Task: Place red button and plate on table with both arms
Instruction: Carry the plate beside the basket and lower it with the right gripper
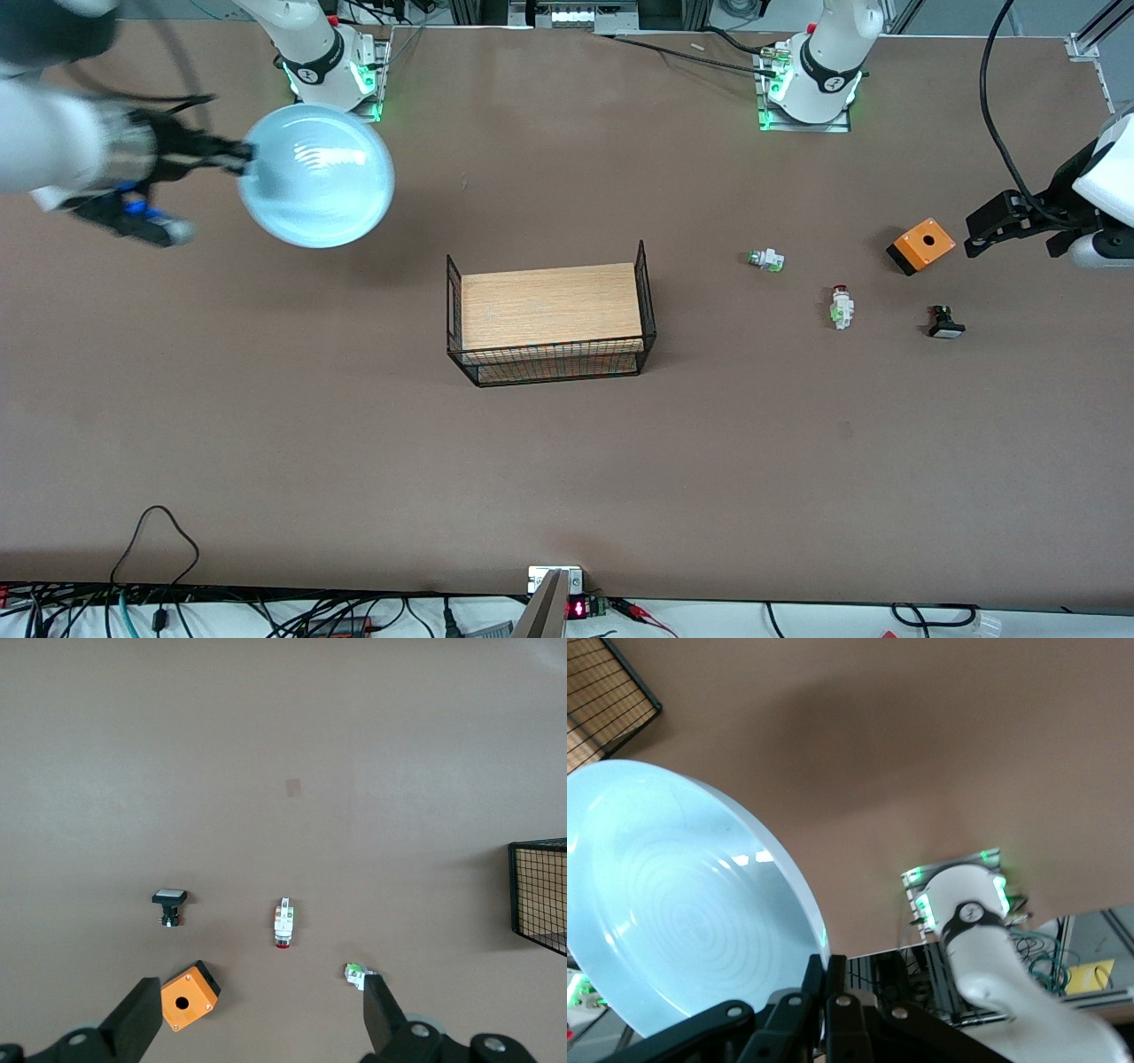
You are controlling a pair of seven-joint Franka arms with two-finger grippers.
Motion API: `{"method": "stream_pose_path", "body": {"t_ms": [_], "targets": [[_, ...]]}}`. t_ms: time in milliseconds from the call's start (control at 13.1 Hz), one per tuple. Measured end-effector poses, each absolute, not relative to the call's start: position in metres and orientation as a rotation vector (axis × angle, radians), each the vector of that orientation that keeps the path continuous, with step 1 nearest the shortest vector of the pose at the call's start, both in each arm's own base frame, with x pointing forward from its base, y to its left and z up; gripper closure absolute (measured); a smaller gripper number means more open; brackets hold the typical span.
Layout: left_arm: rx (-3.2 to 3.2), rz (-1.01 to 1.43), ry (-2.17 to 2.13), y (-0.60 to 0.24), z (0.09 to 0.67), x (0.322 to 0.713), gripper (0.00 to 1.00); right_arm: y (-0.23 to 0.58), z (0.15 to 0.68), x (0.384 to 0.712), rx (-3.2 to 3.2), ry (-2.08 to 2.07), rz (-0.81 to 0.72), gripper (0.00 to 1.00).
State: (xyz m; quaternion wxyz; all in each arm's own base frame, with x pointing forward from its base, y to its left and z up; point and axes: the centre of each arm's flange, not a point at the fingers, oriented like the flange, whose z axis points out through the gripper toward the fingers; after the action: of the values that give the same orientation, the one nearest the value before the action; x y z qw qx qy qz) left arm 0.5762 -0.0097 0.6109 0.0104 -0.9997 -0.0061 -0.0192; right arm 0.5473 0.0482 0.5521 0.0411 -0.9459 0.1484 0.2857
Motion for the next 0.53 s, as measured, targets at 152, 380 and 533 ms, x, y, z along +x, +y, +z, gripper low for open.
{"method": "stream_pose_path", "body": {"t_ms": [152, 380, 533], "targets": [[-3.12, -0.03, -0.02, -0.009, 0.607, 0.575, 0.0, -0.009, 0.529, 0.56, -2.873, 0.366, 0.87, 0.96], [-3.12, -0.015, -0.021, -0.009, 0.604, 0.575, 0.0, -0.048, 0.493, 0.578, -2.848, 0.263, 0.827, 0.96], [-3.12, -0.01, -0.021, -0.009, 0.603, 0.575, 0.0, -0.063, 0.469, 0.591, -2.837, 0.199, 0.785, 0.96]]}}
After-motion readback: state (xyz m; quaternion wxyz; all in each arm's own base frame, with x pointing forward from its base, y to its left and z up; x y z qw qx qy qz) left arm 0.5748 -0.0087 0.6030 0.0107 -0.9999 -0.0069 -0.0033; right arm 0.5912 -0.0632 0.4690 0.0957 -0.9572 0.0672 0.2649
